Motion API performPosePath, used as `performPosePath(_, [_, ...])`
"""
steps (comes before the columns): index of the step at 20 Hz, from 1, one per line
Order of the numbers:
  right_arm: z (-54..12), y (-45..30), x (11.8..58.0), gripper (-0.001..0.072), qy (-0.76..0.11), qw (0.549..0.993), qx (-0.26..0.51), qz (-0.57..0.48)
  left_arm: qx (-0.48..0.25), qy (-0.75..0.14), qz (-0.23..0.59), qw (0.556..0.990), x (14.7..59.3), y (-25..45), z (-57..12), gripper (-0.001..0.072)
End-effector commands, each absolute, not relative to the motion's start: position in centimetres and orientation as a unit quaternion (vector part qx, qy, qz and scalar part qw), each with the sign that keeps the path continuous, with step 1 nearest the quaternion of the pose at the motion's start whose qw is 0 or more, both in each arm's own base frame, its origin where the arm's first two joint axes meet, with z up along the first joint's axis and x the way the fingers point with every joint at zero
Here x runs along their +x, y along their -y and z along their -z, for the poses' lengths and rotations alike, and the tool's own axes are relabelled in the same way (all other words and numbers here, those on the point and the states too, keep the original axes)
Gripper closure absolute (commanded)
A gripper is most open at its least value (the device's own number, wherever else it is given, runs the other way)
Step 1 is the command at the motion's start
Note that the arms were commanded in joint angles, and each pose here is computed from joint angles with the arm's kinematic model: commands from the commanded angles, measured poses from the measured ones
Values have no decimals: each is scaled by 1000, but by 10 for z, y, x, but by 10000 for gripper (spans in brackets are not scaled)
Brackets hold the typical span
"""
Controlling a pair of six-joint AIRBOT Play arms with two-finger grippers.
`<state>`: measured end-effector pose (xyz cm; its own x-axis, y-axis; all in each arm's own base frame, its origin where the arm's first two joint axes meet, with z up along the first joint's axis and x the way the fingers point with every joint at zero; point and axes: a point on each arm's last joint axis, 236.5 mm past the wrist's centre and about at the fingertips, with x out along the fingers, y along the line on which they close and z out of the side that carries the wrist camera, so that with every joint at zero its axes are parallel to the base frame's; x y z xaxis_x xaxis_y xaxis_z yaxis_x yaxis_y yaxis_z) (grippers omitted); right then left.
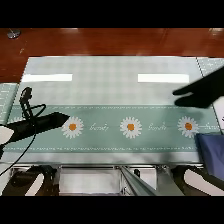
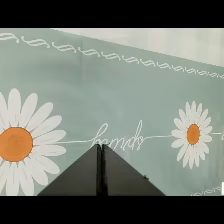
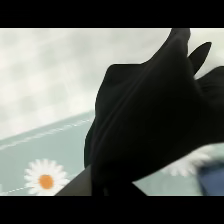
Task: Fold the shirts.
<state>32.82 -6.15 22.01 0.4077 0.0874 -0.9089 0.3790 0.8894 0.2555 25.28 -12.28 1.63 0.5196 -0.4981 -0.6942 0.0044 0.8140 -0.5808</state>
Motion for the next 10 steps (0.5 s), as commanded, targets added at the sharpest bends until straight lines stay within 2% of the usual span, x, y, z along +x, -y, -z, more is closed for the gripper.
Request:
performPosePath(1, [-206,119,242,693,-546,771,238,224,-265,-463,150,832,254,122,-17,676])
performPosePath(4, [-171,149,158,692,-570,717,233,327,-266,-454,146,838,259,120,-19,676])
performPosePath(6, [-148,167,90,692,-594,657,217,410,-266,-454,146,838,259,120,-19,676])
performPosePath(7, [-136,165,64,692,-592,629,236,446,-266,-455,147,837,258,120,-19,676])
performPosePath(9, [-109,154,31,691,-589,594,262,482,-261,-462,159,832,253,127,-17,676])
performPosePath(10, [-101,156,15,657,-583,576,259,512,-256,-465,166,831,250,132,-16,676])
